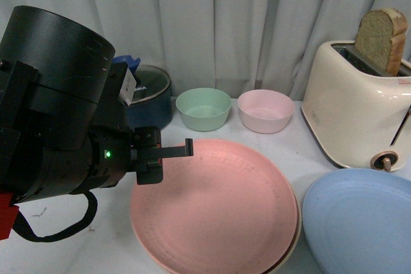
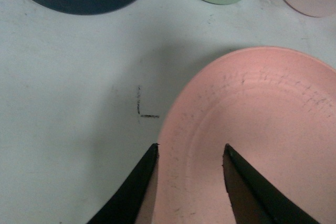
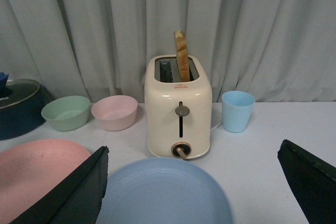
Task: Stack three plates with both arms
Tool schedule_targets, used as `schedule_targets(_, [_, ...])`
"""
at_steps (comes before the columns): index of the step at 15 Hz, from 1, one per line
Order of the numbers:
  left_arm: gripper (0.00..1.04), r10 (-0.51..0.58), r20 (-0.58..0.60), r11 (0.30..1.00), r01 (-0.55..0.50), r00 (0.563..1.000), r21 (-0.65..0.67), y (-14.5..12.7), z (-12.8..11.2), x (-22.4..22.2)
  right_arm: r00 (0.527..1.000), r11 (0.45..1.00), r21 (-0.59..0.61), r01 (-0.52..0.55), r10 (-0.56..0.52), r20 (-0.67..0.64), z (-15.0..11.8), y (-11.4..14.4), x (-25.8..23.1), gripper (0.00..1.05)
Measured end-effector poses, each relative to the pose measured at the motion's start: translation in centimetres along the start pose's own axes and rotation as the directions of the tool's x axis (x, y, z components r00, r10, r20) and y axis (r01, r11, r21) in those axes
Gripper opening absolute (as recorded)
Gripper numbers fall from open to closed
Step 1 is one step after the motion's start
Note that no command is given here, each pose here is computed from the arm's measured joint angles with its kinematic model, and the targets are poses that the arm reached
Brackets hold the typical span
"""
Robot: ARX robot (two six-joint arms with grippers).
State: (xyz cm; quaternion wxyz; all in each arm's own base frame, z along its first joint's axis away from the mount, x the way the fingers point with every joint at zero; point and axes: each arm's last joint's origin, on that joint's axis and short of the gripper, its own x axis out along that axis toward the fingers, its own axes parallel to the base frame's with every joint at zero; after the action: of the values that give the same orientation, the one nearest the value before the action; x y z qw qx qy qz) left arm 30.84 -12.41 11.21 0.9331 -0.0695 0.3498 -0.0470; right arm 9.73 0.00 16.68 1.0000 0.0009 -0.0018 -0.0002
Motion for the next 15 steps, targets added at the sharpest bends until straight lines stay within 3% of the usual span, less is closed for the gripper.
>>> schedule_targets(3, [0.69,-0.054,0.052,0.997,0.057,0.997,-0.053,0.1,1.5,-2.2,1.0,1.0,0.0,0.0,0.0,0.0,0.0,0.0,0.0,0.98])
schedule_targets(5, [0.94,-0.098,0.209,0.991,0.115,0.973,-0.07,-0.1,4.0,-6.3,1.0,1.0,0.0,0.0,0.0,0.0,0.0,0.0,0.0,0.98])
schedule_targets(6, [1.0,-0.095,0.245,0.991,0.115,0.965,-0.066,0.1,4.5,-8.1,1.0,1.0,0.0,0.0,0.0,0.0,0.0,0.0,0.0,0.98])
schedule_targets(8, [0.98,-0.085,0.3,0.992,0.109,0.95,-0.065,0.7,4.6,-12.1,1.0,1.0,0.0,0.0,0.0,0.0,0.0,0.0,0.0,0.98])
schedule_targets(9, [0.96,-0.074,0.381,0.994,0.099,0.922,-0.045,1.1,4.6,-13.5,1.0,1.0,0.0,0.0,0.0,0.0,0.0,0.0,0.0,0.98])
schedule_targets(10, [0.83,-0.007,0.57,0.999,0.026,0.821,-0.025,2.3,4.1,-15.2,1.0,1.0,0.0,0.0,0.0,0.0,0.0,0.0,0.0,0.98])
schedule_targets(11, [0.71,0.036,0.633,0.999,-0.05,0.773,0.004,4.4,2.4,-16.8,1.0,1.0,0.0,0.0,0.0,0.0,0.0,0.0,0.0,0.98])
schedule_targets(13, [0.47,0.06,0.653,0.992,-0.12,0.755,0.048,6.8,-0.6,-18.3,1.0,1.0,0.0,0.0,0.0,0.0,0.0,0.0,0.0,0.98])
schedule_targets(15, [0.24,0.037,0.658,0.989,-0.121,0.752,0.082,7.7,-1.7,-18.6,1.0,1.0,0.0,0.0,0.0,0.0,0.0,0.0,0.0,0.98])
